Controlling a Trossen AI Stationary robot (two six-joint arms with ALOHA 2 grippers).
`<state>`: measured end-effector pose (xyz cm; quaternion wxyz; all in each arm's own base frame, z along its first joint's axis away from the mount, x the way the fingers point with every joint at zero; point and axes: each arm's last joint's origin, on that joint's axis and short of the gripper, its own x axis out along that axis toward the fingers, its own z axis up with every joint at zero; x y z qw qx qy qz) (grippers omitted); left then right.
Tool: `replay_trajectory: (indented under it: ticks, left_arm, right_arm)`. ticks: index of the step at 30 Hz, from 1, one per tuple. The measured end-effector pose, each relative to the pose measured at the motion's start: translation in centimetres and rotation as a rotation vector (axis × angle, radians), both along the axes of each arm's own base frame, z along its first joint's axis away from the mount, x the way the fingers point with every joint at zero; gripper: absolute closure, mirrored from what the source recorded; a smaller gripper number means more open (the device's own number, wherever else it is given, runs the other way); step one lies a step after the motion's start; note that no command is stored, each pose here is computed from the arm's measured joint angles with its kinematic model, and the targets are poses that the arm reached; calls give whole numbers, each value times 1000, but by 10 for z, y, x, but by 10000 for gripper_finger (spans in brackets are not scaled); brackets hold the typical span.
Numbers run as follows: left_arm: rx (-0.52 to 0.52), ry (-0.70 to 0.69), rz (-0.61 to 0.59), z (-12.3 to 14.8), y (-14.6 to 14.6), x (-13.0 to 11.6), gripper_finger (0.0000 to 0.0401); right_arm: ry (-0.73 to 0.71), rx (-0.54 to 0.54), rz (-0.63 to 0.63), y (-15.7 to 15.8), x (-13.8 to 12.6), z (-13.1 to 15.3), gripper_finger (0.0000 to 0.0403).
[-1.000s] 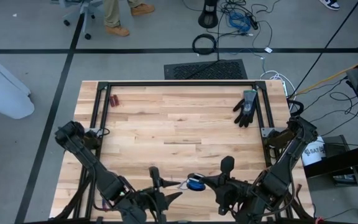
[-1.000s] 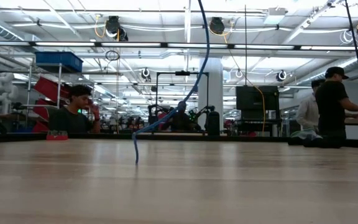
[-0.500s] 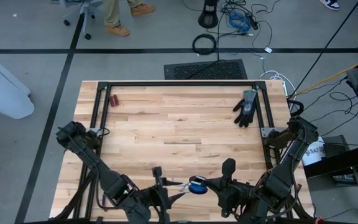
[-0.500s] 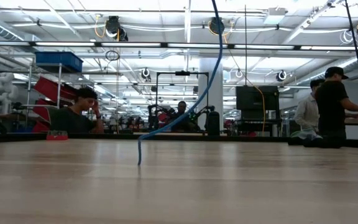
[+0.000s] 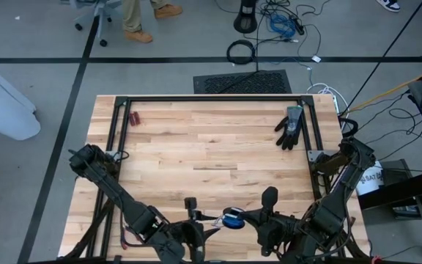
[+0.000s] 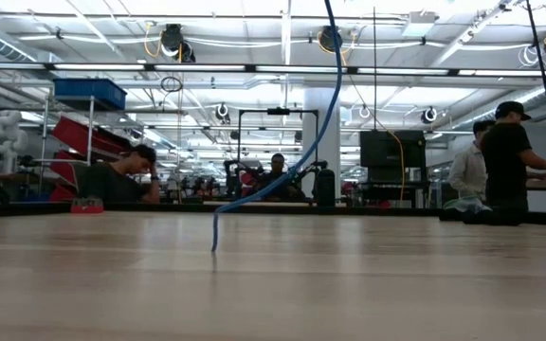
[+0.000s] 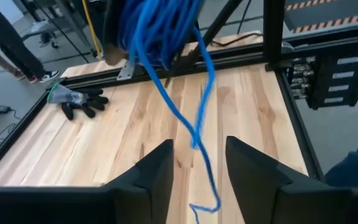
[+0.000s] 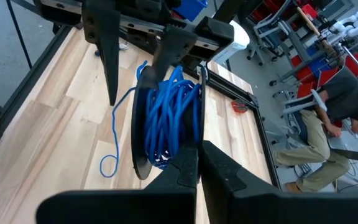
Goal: Coil cords
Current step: Uncoil the blue wire from the spool
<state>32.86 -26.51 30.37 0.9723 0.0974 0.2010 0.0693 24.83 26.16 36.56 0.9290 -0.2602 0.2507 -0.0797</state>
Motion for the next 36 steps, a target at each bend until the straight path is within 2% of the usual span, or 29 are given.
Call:
replay_trajectory:
  ticks: [4,10,16,22,26,30,36]
  left_arm:
    - [16,17,-2,-1,0,-2,302]
    - [43,21,-10,-1,1,-2,391]
    - [31,13,-15,4,0,-6,391]
    - [-23,-40,-10,25,-6,-28,397]
    - [-35,-94,-14,32,-16,-39,398]
    - [-59,-161,-27,41,-18,-36,398]
    - [-60,-229,-11,42,-11,-14,399]
  right_arm:
    - [1,-2,1,0,0,0,403]
    - [1,-2,1,0,0,0,403]
    - [2,-2,2,0,0,0,403]
    - [2,11,-11,-1,0,-1,403]
    - [-34,13,-64,-5,3,0,403]
    - [-89,-2,-134,-11,8,1,403]
    - [-193,-9,-206,-11,11,7,403]
